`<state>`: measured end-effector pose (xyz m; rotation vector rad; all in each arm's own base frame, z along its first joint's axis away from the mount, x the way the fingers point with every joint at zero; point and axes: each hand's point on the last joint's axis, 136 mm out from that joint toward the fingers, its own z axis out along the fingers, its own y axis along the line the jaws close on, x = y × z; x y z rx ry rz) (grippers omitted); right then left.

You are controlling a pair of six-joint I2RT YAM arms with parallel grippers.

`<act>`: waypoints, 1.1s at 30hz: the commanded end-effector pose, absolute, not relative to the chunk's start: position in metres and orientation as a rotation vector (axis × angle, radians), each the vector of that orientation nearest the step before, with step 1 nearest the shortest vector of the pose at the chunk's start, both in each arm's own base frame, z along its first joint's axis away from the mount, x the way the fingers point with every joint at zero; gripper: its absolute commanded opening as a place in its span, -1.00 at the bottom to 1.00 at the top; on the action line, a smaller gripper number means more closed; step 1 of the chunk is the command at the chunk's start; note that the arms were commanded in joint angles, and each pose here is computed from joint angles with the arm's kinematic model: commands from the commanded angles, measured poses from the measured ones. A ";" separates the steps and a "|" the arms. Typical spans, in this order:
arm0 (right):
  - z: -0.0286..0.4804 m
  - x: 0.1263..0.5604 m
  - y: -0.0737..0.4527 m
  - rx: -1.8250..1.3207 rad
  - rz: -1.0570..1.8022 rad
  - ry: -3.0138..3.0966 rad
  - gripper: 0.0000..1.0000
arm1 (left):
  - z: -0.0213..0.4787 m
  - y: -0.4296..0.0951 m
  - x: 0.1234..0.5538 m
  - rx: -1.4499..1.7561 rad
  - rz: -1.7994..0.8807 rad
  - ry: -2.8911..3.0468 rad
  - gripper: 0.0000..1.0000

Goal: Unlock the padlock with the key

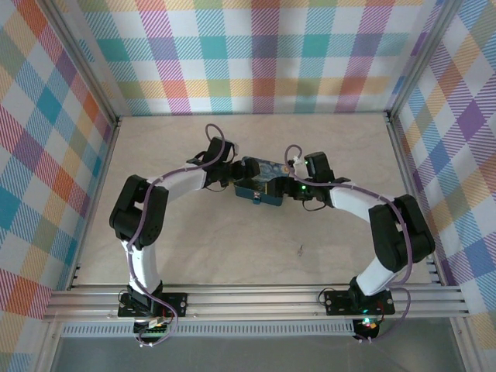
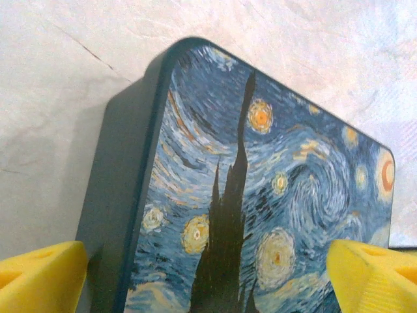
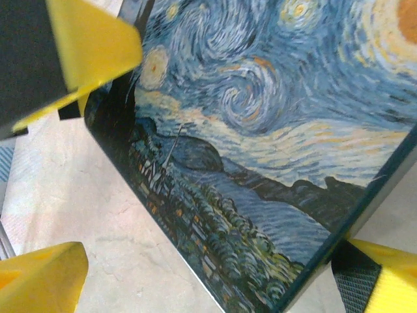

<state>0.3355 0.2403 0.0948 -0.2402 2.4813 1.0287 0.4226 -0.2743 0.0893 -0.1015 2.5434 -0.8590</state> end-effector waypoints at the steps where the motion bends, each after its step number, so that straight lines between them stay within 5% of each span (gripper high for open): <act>1: 0.106 0.331 0.239 -0.223 1.016 2.453 0.94 | 0.113 -0.263 0.424 -0.094 -0.821 2.482 0.97; 10: 0.110 0.312 0.194 -0.109 0.738 2.537 0.91 | 0.161 -0.217 0.421 -0.146 -0.693 2.351 1.00; 23: 0.073 0.199 0.148 0.150 0.486 2.940 0.44 | 0.189 -0.208 0.365 -0.116 -0.806 2.292 1.00; 33: 0.046 0.154 0.148 0.130 0.318 3.087 0.14 | 0.186 -0.207 0.361 -0.111 -0.809 2.291 1.00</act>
